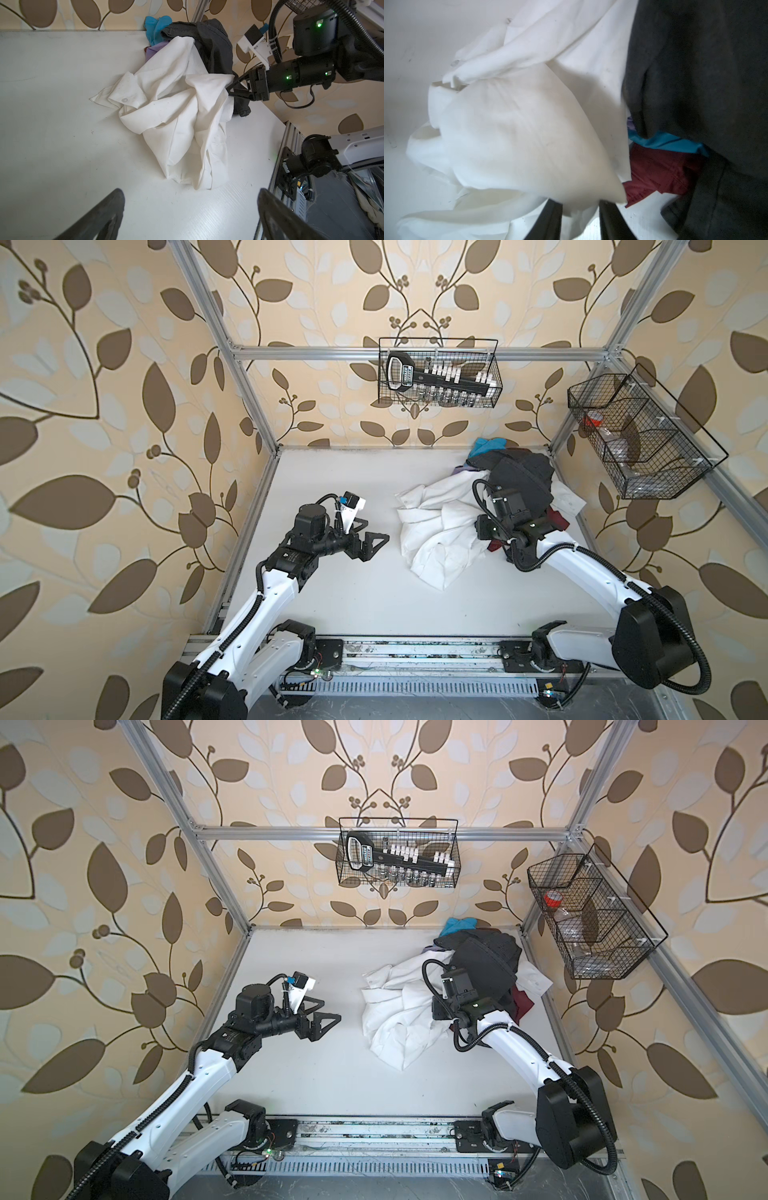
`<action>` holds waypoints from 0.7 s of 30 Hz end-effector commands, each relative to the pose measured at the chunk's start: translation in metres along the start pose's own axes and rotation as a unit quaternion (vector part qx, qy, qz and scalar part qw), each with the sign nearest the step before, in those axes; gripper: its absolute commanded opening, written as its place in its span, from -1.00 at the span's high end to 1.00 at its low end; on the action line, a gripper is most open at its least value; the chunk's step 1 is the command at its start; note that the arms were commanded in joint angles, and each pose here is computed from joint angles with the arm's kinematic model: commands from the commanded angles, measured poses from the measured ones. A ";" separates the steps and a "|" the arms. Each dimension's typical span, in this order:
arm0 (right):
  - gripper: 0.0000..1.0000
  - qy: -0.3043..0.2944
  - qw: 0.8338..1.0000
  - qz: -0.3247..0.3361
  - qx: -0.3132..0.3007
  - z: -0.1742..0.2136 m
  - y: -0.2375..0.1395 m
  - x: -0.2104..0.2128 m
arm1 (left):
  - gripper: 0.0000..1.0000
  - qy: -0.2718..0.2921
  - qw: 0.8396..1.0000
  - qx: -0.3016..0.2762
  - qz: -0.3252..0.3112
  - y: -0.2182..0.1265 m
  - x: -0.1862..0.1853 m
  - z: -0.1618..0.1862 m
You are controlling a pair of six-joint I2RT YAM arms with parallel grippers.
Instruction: Pick out a specific cloth from the pile
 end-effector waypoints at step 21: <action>-0.84 0.078 0.990 -0.112 -0.027 0.019 0.020 -0.004 | -0.98 0.017 1.000 -0.004 0.007 -0.001 -0.005 -0.002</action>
Point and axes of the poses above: each gripper's point midway between its finger pads, its own y axis out along the fingers, its own x axis along the line the jaws close on, z = x × y, the point moved 3 cm from there along -y, back along the fingers, and after that the axes turned 15 degrees about -y, right-handed, at the moved point
